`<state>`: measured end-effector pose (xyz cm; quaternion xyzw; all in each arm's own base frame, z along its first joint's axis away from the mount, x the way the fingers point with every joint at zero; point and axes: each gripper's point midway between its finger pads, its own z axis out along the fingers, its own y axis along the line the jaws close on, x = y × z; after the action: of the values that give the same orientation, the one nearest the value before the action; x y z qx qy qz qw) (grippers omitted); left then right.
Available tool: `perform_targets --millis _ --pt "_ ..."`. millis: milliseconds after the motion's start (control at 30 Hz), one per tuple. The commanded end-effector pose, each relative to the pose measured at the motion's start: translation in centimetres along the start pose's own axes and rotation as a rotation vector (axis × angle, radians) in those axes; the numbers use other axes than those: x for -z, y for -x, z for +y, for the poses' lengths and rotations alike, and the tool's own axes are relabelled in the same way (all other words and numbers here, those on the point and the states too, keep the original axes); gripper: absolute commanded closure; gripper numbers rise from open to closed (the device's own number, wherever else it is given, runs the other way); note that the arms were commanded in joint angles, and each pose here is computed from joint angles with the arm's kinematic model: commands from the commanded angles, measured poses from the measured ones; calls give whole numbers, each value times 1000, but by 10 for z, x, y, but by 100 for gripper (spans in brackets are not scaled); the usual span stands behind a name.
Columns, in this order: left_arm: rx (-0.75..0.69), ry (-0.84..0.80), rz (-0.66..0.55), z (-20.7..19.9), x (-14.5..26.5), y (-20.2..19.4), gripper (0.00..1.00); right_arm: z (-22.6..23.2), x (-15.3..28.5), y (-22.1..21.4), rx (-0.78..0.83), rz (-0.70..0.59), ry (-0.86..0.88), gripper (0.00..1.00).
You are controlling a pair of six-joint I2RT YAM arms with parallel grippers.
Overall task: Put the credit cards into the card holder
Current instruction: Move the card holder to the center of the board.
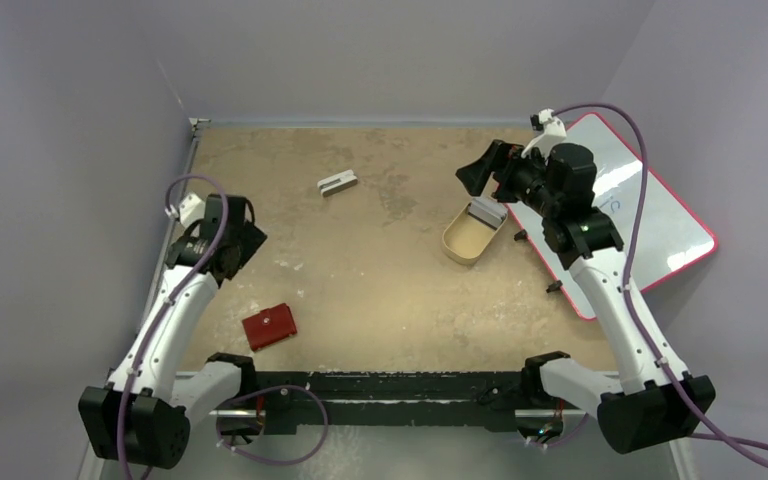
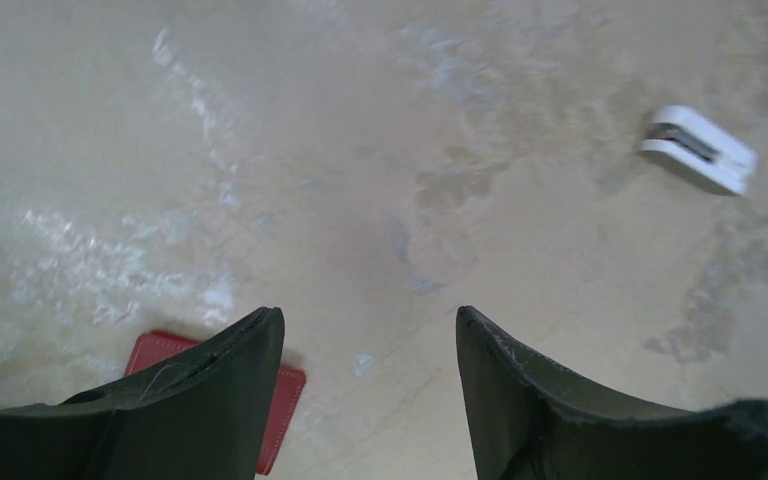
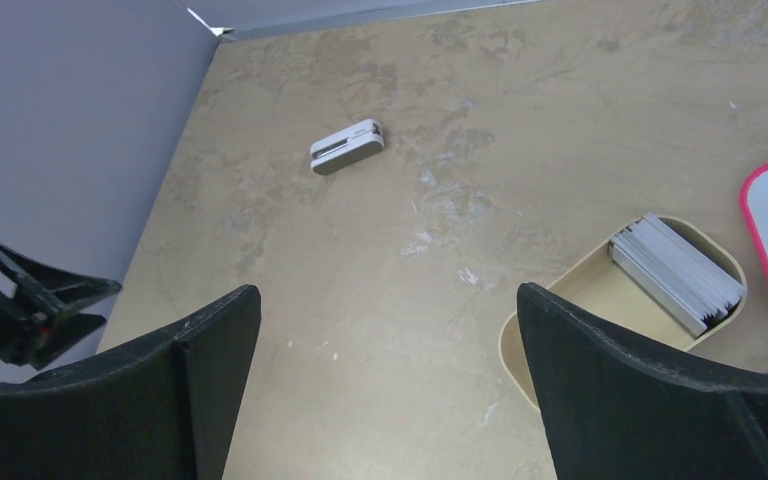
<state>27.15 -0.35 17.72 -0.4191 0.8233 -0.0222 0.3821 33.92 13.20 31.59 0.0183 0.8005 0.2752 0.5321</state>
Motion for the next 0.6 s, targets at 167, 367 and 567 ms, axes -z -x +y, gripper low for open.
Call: perform_targets --millis 167,367,567 --pt "143 370 162 70 -47 -74 37 20 0 12 10 -40 109 1" --pt "160 521 193 110 -40 -97 31 19 -1 8 12 -29 113 1" --pt "214 507 250 122 -37 -122 28 20 1 6 25 -20 117 1"
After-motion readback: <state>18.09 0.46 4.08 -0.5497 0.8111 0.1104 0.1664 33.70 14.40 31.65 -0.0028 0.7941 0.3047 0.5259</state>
